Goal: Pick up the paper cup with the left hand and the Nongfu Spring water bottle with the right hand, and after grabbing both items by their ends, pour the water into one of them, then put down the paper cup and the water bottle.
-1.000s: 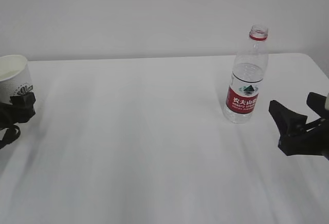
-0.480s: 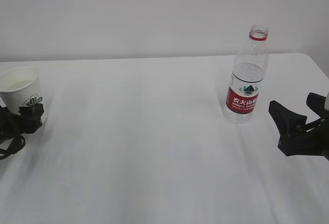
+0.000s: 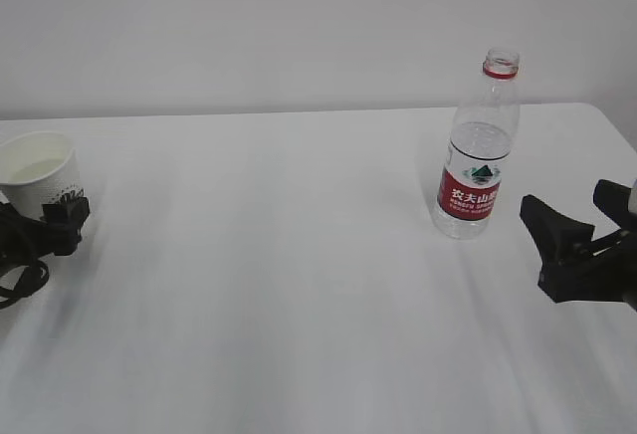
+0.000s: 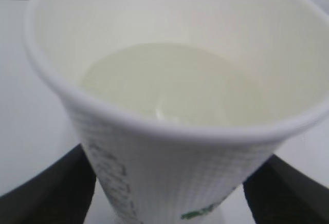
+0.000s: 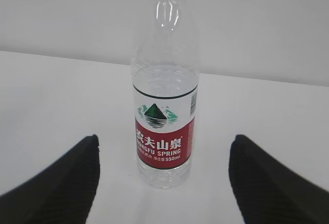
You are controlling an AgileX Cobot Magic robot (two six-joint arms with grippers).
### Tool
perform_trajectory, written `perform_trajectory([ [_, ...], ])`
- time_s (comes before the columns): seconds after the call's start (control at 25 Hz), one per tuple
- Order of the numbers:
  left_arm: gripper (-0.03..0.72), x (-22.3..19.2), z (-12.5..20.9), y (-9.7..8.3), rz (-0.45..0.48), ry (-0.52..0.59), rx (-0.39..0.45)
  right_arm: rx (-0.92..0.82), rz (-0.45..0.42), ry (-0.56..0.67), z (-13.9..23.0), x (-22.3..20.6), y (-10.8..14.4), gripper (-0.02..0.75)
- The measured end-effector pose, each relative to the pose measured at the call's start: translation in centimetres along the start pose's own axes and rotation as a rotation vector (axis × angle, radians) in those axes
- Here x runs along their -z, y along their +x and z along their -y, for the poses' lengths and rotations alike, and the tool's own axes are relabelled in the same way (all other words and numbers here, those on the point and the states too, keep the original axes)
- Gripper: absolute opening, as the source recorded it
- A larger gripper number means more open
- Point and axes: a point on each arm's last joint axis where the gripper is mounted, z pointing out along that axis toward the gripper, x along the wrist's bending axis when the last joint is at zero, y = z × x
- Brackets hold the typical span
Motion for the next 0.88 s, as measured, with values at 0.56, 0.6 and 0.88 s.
perform_trajectory([
  [0.56,0.672,1.5,1.2,-0.1,0.009,0.047,0.001,0.000,0.000,0.002,0.0,0.0,0.0,0.593],
  [0.6,0.672,1.9,1.6,-0.1,0.007,0.065,0.003,0.000,0.000,0.002,0.0,0.0,0.0,0.593],
  [0.88,0.673,4.6,2.6,-0.2,-0.002,0.130,0.011,0.000,0.000,0.002,0.0,0.0,0.0,0.593],
])
